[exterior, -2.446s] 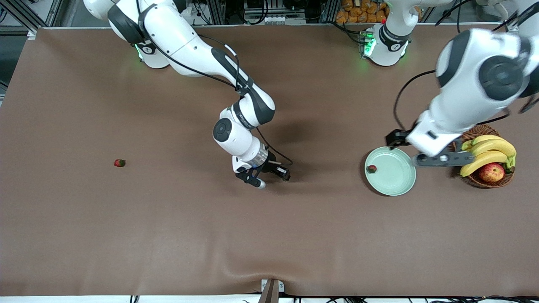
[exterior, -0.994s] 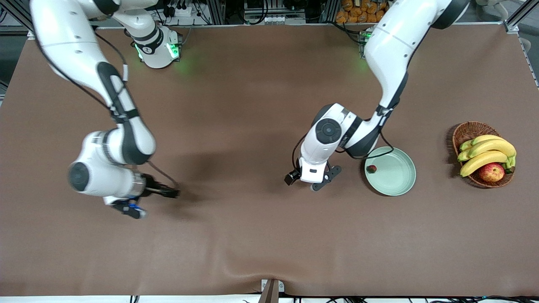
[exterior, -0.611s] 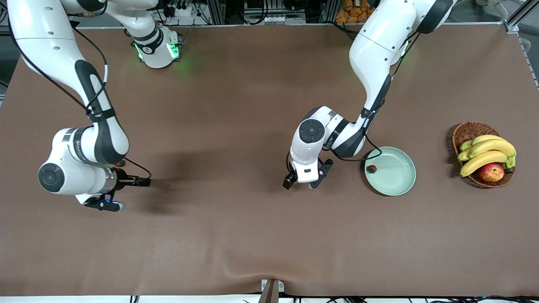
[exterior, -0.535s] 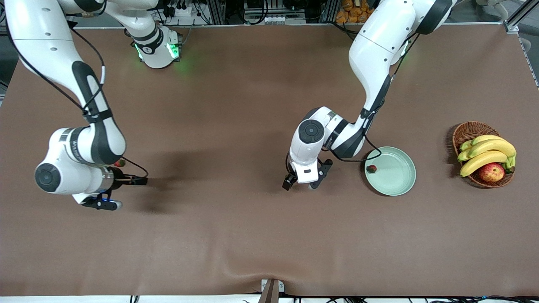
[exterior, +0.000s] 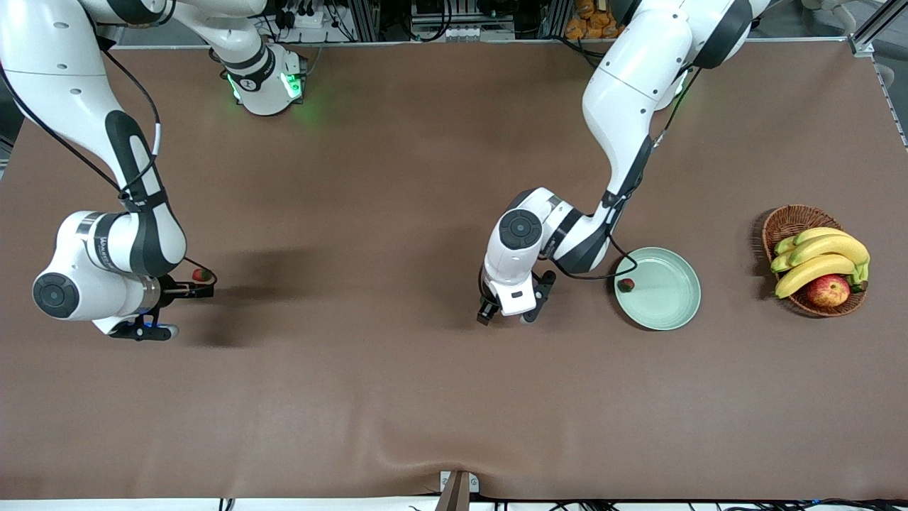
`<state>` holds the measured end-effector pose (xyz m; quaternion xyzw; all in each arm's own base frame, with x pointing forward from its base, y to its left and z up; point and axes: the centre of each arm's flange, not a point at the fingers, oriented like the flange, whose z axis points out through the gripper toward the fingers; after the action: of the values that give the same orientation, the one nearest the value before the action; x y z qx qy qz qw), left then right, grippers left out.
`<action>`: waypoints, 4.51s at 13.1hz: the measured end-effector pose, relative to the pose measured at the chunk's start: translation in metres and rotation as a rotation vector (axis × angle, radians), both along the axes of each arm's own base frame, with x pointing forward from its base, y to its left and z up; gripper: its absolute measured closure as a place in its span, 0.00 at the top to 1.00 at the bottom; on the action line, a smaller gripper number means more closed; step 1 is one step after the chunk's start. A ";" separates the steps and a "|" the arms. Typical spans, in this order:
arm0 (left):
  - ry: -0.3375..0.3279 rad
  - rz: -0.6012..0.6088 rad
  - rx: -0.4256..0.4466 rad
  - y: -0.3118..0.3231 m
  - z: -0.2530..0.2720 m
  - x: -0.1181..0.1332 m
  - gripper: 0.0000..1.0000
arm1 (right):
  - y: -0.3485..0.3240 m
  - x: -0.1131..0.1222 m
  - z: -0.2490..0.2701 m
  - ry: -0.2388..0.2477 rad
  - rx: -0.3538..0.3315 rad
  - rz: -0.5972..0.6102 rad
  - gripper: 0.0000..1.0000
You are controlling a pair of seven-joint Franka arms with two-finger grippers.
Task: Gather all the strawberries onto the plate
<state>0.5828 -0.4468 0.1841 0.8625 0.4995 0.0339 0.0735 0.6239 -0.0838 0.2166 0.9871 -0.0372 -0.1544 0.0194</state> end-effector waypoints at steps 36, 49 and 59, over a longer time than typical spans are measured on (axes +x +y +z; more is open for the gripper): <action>0.211 -0.919 0.147 0.342 0.067 0.047 0.99 | 0.469 -0.029 0.014 -0.233 0.301 -0.493 0.35; 0.156 -0.678 -0.054 0.165 0.107 0.028 1.00 | 0.601 -0.061 -0.027 -0.360 0.492 -0.725 0.48; 0.057 -0.576 -0.195 0.100 0.067 0.024 1.00 | 0.448 0.027 0.104 -0.237 0.205 -0.521 1.00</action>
<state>0.6069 -0.3468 0.2512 0.9582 0.2369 -0.0605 0.1485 0.6506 0.3644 0.3210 0.9523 -0.2753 -0.0410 -0.1252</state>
